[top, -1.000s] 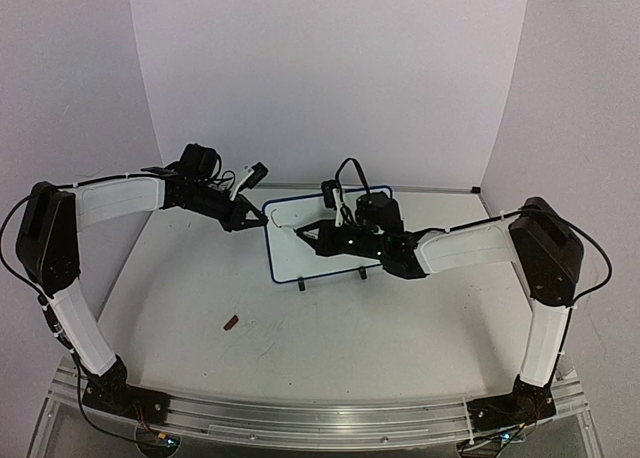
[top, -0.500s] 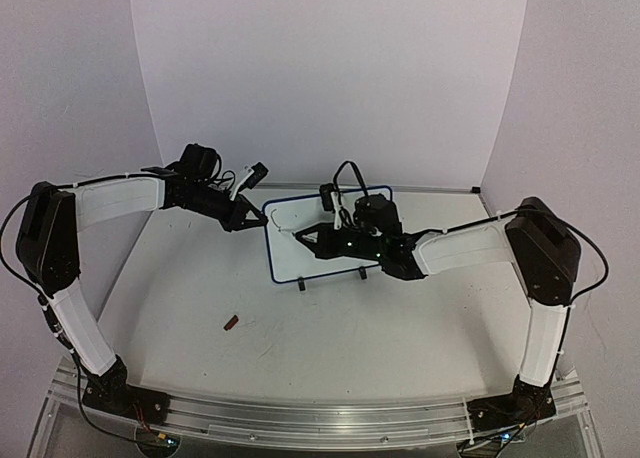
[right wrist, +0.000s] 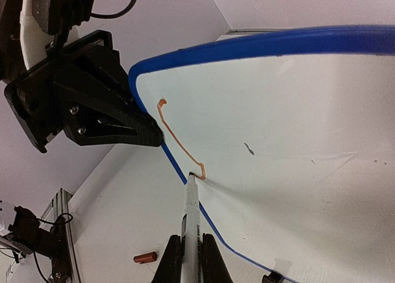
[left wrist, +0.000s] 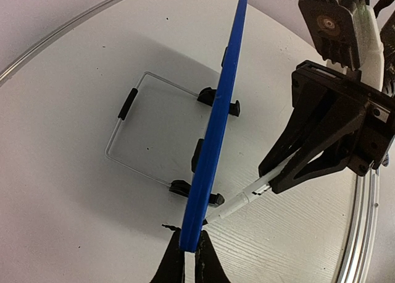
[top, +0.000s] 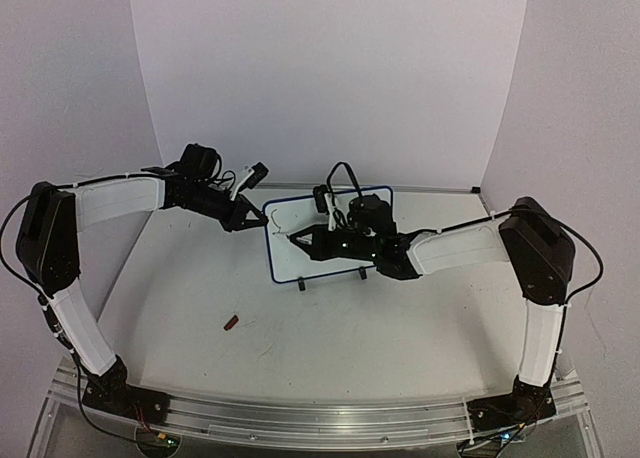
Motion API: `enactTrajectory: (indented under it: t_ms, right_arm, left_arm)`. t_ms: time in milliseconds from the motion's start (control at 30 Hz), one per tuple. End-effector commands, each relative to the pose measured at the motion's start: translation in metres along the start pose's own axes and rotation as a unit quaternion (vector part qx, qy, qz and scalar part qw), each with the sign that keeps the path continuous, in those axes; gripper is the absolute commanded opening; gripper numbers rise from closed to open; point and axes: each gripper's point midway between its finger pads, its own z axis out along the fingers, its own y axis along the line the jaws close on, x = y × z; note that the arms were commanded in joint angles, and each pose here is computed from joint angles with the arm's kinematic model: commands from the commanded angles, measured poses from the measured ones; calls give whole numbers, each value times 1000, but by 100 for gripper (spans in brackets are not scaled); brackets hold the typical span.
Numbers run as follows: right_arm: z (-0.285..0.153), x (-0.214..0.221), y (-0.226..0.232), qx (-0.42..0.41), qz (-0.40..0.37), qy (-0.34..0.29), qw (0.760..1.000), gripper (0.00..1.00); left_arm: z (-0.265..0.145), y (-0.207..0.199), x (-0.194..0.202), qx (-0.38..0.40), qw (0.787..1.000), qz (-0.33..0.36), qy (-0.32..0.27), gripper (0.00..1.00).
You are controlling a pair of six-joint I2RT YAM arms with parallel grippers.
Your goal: Write a sentence on the whiteboard
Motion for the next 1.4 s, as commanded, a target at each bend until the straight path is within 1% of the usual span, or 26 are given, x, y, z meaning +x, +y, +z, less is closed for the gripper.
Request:
enactTrajectory:
  t_ms: [0, 200, 433, 567, 767, 1000, 1367]
  right_arm:
    - [-10, -39, 31, -42, -14, -44, 998, 0]
    - [-51, -68, 63, -70, -34, -74, 994, 0]
    - [-73, -64, 61, -38, -62, -44, 996, 0]
    - [-70, -55, 51, -34, -65, -27, 997, 0]
    - [-56, -48, 41, -21, -65, -15, 998, 0]
    - [-39, -44, 20, 17, -65, -10, 998, 0]
    - [-25, -44, 5, 44, -64, -17, 997, 0]
  left_arm:
    - [8, -1, 2, 5, 1000, 10, 8, 0]
    - [10, -1, 4, 7, 1000, 7, 10, 0]
    - [10, -1, 5, 8, 1000, 5, 12, 0]
    - [10, -1, 5, 8, 1000, 6, 12, 0]
    - [10, -1, 5, 7, 1000, 5, 13, 0]
    - [8, -2, 3, 6, 1000, 6, 11, 0]
    - [9, -2, 4, 5, 1000, 7, 12, 0]
